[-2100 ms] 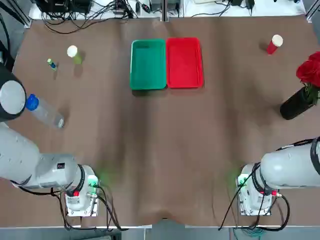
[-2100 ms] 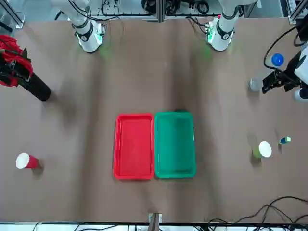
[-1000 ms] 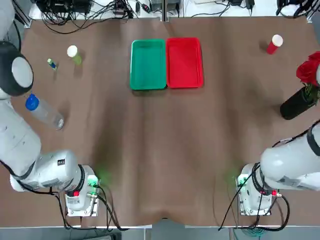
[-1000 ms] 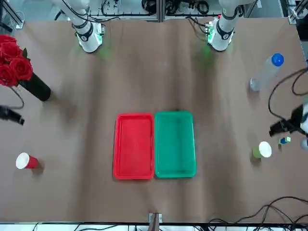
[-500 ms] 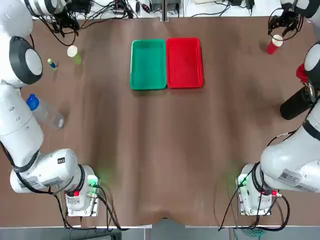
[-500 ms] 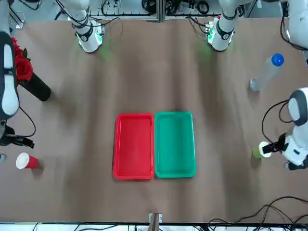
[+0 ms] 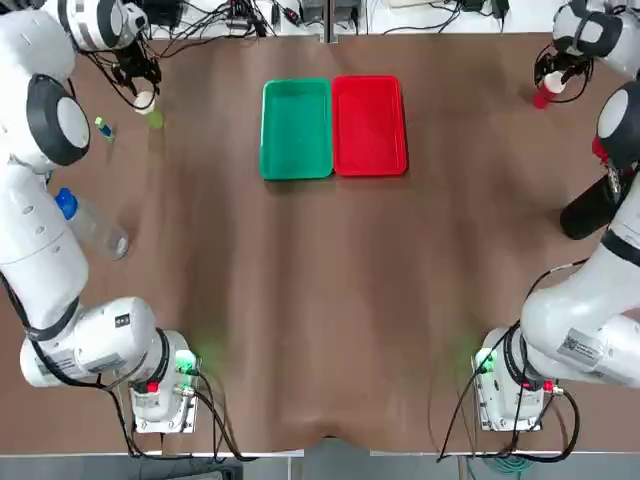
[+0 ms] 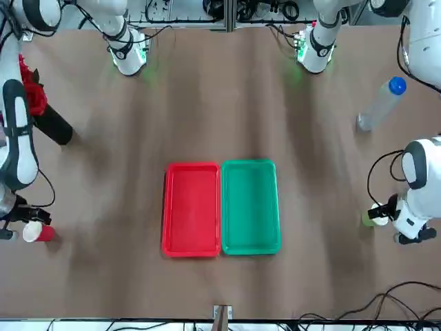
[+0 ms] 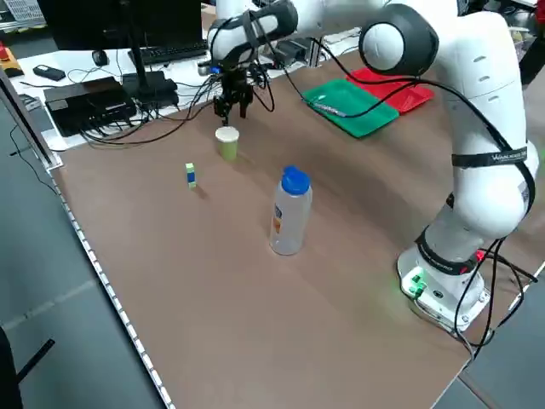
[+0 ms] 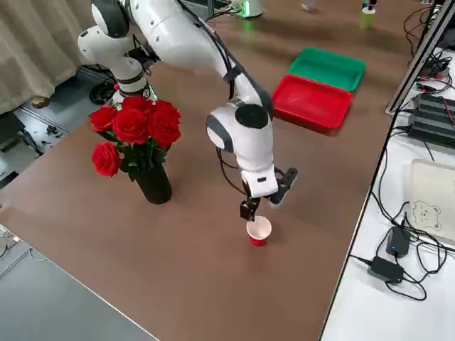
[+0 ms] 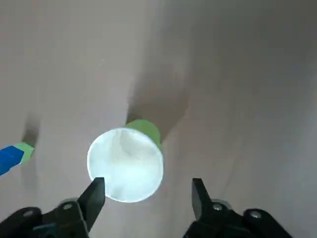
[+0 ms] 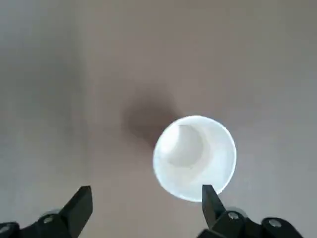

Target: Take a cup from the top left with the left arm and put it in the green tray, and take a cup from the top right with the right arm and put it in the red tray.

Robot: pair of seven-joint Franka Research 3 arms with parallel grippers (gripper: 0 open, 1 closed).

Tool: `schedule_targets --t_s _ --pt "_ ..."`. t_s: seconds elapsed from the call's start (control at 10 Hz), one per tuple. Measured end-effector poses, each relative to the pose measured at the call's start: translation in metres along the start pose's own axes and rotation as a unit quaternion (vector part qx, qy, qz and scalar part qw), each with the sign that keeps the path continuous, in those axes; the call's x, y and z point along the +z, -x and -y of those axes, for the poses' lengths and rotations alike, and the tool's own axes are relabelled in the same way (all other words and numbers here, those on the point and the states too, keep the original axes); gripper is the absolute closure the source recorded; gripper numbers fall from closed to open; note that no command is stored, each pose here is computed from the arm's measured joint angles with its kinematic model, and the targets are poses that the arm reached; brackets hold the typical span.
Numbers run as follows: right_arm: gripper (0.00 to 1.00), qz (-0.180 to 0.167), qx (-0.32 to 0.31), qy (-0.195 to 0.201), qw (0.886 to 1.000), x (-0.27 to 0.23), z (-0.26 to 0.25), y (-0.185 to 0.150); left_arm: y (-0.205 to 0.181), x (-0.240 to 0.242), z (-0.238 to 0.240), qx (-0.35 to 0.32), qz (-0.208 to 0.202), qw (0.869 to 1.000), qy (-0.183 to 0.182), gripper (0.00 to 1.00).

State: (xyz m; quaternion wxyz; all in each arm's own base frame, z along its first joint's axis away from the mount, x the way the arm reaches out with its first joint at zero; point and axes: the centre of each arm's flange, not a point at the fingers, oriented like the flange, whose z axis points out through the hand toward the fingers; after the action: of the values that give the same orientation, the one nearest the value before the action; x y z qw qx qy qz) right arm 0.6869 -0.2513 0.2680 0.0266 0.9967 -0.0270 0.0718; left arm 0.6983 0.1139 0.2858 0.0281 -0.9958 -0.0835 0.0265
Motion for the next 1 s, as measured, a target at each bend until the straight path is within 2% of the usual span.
schedule_targets --t_s 0.2,0.4,0.5,0.7,0.8,0.9,1.0 --pt "0.08 0.000 -0.002 -0.001 1.000 0.020 0.003 0.002 -0.001 0.020 -0.001 0.001 0.002 1.000 0.002 0.30" --pt "0.20 0.003 -0.003 -0.003 1.000 0.031 0.005 0.003 -0.003 0.033 -0.003 0.001 -0.004 1.000 0.005 0.37" --pt "0.26 0.004 -0.005 -0.003 1.000 0.034 0.006 0.003 -0.003 0.036 -0.003 -0.004 -0.006 1.000 0.005 0.54" --pt "0.58 0.003 -0.022 -0.003 1.000 0.034 0.008 0.002 -0.003 0.037 -0.004 -0.014 -0.005 1.000 0.003 0.65" --pt "0.77 0.003 -0.035 -0.003 0.999 0.034 0.008 0.002 -0.004 0.037 -0.004 -0.013 -0.006 1.000 -0.001 0.83" --pt "0.85 0.003 -0.043 -0.003 0.999 0.033 0.007 0.002 -0.004 0.036 -0.005 -0.014 -0.008 1.000 -0.002 0.98" --pt "0.92 0.002 -0.046 0.000 0.999 0.032 0.005 0.002 -0.005 0.033 -0.006 -0.017 -0.011 1.000 -0.003 0.98"
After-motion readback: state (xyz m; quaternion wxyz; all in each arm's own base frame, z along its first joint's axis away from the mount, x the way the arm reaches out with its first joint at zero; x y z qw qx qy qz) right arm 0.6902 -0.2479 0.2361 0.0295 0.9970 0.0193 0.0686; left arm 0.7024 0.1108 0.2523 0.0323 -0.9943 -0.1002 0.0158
